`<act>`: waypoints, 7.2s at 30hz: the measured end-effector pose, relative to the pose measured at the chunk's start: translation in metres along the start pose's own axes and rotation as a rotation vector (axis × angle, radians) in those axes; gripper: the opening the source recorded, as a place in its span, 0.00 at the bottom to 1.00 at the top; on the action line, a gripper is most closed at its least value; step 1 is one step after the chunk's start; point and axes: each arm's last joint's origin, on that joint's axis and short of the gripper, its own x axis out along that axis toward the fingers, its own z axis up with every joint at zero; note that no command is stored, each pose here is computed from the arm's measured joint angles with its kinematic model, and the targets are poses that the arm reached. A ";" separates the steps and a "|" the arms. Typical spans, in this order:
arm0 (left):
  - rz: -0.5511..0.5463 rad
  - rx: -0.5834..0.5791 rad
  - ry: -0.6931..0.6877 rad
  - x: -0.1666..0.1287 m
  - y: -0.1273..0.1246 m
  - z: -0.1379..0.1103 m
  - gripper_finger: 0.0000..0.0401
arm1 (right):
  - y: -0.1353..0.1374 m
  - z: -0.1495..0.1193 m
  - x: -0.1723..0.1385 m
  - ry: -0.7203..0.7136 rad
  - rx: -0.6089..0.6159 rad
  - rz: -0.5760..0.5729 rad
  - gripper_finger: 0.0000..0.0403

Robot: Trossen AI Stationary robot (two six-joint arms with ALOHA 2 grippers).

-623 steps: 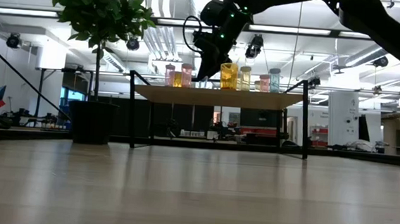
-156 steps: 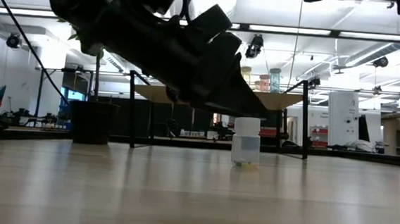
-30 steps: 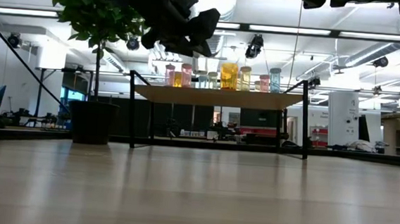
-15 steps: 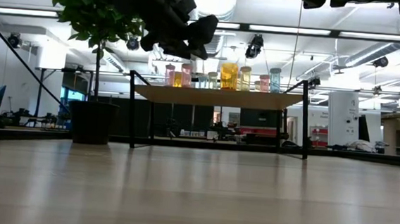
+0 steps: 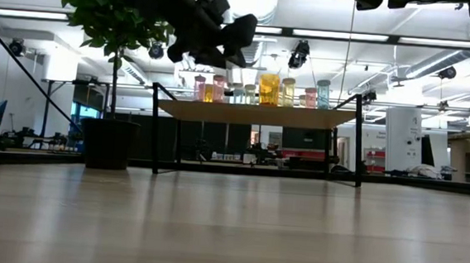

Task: Pick and place medicine bottles onto shelf by color
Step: Put the transparent pill bottle on the shelf

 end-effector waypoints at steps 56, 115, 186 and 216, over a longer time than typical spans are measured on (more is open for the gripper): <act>0.092 -0.003 -0.014 0.030 -0.006 -0.019 0.48 | 0.000 0.000 0.000 0.001 -0.004 0.000 0.50; -0.620 0.373 -0.060 -0.148 -0.081 0.000 0.49 | -0.008 0.009 0.003 0.044 0.228 -0.111 0.50; -0.490 0.468 -0.257 -0.197 0.087 -0.048 0.49 | -0.171 -0.036 0.223 1.204 0.521 -0.482 0.50; -0.488 0.467 -0.262 -0.197 0.086 -0.048 0.49 | -0.165 -0.017 0.217 1.220 0.240 -0.158 0.50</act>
